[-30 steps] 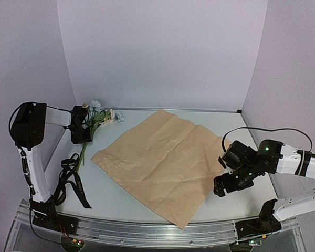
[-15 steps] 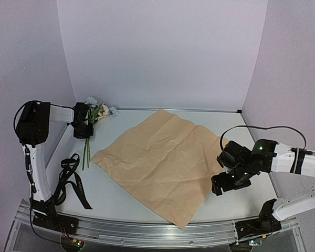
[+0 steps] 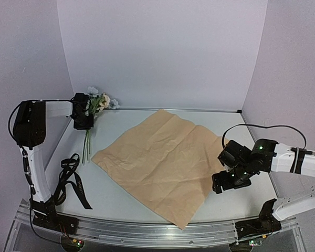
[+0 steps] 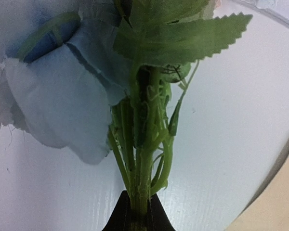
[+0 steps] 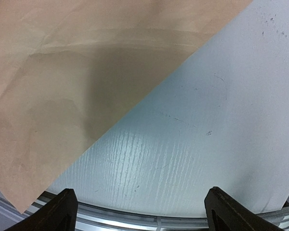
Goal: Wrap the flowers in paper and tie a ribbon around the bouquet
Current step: Pick up the fake flower from the corner of the board, then place the fake flower on the flattened wrapping paper, then pick up the left corner of the flattened wrapping paper at the center of the board.
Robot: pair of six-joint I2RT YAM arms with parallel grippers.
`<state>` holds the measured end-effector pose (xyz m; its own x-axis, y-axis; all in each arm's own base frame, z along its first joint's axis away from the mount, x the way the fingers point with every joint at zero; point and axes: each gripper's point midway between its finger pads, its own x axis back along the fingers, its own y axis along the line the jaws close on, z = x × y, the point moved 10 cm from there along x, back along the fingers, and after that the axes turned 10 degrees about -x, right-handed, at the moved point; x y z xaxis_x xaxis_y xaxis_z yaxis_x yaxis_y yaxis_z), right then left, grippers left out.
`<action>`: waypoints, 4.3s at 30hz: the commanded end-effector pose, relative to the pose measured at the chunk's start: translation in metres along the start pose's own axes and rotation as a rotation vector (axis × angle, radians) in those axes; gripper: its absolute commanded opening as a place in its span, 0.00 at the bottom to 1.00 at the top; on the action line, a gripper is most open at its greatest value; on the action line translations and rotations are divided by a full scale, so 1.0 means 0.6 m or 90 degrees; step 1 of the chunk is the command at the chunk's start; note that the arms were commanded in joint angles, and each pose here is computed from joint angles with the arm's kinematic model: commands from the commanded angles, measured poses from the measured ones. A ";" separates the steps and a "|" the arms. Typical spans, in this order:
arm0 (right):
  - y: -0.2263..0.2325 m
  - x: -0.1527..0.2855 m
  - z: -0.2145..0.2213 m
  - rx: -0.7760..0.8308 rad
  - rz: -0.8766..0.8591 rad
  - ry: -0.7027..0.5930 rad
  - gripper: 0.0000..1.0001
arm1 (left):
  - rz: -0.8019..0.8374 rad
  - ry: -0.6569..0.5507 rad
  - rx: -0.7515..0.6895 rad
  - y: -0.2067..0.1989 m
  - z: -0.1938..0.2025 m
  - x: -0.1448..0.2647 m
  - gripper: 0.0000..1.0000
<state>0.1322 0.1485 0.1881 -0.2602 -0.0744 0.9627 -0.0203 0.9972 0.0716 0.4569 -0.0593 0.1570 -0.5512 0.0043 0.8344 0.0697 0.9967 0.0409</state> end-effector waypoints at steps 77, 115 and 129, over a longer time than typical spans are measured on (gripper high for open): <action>-0.063 -0.010 0.001 0.049 -0.080 -0.006 0.95 | 0.351 -0.065 0.033 -0.550 0.016 0.174 0.76; -0.021 -0.019 0.051 0.493 -0.151 -0.083 0.98 | 0.278 -0.010 0.295 -0.184 0.368 0.187 0.51; 0.006 -0.008 0.056 0.616 -0.152 -0.093 0.98 | 0.274 0.014 0.304 -0.180 0.373 0.142 0.19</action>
<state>0.0998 0.1446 0.1653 -0.2315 -0.3294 0.9154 -0.8010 0.5986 0.0128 0.2053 -0.1499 0.0966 -0.5104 0.4073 0.7574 -0.1081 0.8434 -0.5263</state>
